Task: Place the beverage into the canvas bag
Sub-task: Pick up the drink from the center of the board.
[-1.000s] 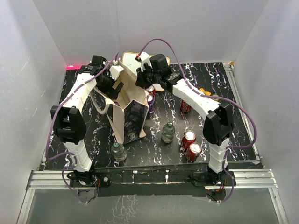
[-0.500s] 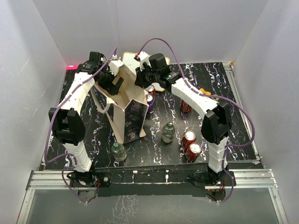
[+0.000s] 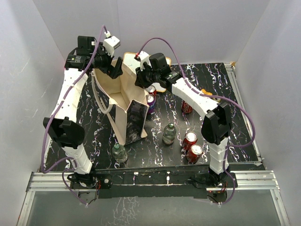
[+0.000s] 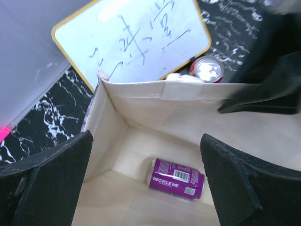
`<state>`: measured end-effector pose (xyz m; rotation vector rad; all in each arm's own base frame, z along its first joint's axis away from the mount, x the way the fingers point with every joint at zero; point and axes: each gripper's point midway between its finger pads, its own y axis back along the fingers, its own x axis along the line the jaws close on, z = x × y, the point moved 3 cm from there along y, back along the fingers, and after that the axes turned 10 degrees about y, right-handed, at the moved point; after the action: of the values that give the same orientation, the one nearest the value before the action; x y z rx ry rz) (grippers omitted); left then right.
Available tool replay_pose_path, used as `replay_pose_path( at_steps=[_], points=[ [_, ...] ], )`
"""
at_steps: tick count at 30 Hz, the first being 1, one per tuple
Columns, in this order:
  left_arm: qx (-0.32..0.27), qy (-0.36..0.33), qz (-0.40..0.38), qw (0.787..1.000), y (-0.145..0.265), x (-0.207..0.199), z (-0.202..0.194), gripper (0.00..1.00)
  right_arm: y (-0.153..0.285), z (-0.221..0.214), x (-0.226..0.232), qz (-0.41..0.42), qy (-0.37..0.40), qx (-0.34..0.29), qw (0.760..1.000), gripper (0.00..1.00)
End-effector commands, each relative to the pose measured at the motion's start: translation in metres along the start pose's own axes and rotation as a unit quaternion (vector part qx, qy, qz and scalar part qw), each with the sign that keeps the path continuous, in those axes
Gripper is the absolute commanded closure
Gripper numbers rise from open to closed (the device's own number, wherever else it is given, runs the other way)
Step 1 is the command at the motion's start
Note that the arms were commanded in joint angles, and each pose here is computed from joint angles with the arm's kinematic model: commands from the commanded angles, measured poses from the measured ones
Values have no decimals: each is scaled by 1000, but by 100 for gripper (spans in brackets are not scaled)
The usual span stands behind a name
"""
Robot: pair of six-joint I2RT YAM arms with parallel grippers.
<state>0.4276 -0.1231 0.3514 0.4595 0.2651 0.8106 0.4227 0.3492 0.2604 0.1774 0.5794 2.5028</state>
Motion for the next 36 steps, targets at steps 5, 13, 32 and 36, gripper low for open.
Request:
replay_pose_path(
  at_steps=[5, 13, 32, 36],
  points=[
    [-72, -84, -82, 990, 91, -76, 17, 3, 5, 32, -2, 6, 11, -35, 999, 37],
    [37, -126, -161, 978, 136, -132, -43, 5, 19, 50, 0, 3, 18, -57, 998, 14],
    [127, -214, -243, 938, 168, -177, -161, 15, 64, 52, 3, -46, 18, -63, 997, 10],
    [157, -205, -259, 931, 163, -179, -190, 17, 65, 49, 0, -60, 20, -59, 996, 10]
  ],
)
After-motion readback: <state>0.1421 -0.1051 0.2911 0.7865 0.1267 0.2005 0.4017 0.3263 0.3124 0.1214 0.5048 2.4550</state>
